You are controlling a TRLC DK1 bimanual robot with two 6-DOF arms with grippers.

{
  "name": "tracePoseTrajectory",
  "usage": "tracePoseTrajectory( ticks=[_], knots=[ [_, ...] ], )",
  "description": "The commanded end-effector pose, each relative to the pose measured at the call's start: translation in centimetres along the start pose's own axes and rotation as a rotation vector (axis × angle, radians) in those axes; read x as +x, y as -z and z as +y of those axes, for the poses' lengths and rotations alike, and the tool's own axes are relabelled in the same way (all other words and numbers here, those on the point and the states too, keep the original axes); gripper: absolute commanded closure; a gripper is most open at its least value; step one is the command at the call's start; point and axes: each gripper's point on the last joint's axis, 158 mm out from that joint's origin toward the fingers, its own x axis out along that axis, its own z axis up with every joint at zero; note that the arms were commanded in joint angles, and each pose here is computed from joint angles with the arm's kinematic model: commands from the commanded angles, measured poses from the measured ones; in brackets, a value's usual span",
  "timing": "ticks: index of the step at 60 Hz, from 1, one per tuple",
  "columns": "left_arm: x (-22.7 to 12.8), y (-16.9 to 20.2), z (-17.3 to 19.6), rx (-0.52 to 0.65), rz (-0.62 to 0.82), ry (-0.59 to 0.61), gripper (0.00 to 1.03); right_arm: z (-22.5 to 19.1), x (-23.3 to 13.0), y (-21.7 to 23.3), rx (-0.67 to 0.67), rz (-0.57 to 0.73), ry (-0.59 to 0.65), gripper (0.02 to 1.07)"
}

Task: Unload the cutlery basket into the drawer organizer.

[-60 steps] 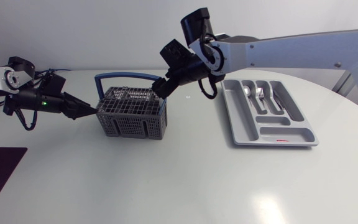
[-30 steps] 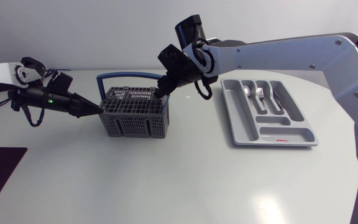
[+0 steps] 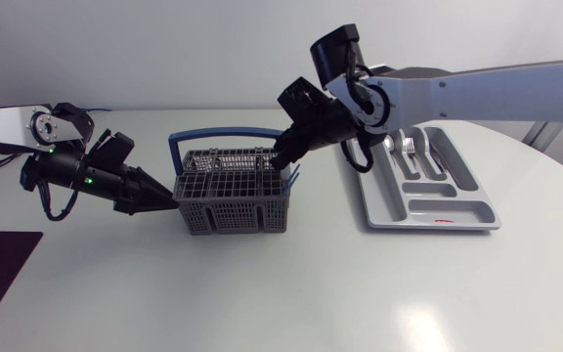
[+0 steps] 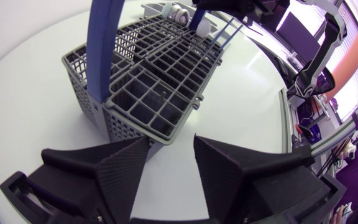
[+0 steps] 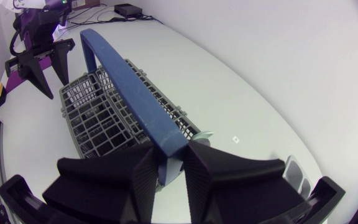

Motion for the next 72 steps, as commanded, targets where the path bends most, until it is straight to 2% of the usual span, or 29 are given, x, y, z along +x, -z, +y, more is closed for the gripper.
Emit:
tracePoseTrajectory(
  ticks=[1, 12, 20, 43, 58, 59, 61, 67, 70, 72],
  knots=[
    [0.2, -0.5, -3.2, 0.063, -0.014, 0.043, 0.49, 1.9, -0.6, 2.2, -0.054, 0.041, -0.032, 0.84],
    [0.2, -0.3, -7.2, 0.112, -0.009, 0.068, 0.49, 3.0, -2.9, 4.0, -0.058, 0.061, -0.025, 0.84],
    [-0.2, 0.0, -8.8, 0.132, -0.015, 0.064, 0.49, 4.2, -4.2, 4.9, -0.073, 0.077, -0.006, 0.84],
    [-0.2, -0.3, -7.4, 0.113, -0.038, 0.028, 0.49, 6.9, -6.1, 5.8, -0.086, 0.11, 0.027, 0.84],
    [0.1, -0.4, -6.9, 0.107, -0.046, 0.019, 0.49, 5.5, -5.9, 7.2, -0.065, 0.143, 0.062, 0.83],
    [0.1, -0.4, -6.9, 0.107, -0.046, 0.019, 0.49, 5.4, -6.0, 7.2, -0.063, 0.143, 0.063, 0.81],
    [0.1, -0.4, -7.0, 0.109, -0.045, 0.021, 0.49, 5.4, -6.2, 7.2, -0.062, 0.14, 0.064, 0.7],
    [0.1, -0.8, -7.0, 0.115, -0.048, 0.02, 0.49, 5.0, -7.2, 6.9, -0.057, 0.128, 0.089, 0.2],
    [0.1, -0.9, -7.0, 0.115, -0.048, 0.018, 0.49, 4.7, -7.9, 6.4, -0.057, 0.113, 0.103, 0.07],
    [0.0, -1.1, -7.0, 0.114, -0.051, 0.018, 0.49, 4.4, -8.6, 5.8, -0.056, 0.093, 0.118, 0.06]
  ],
)
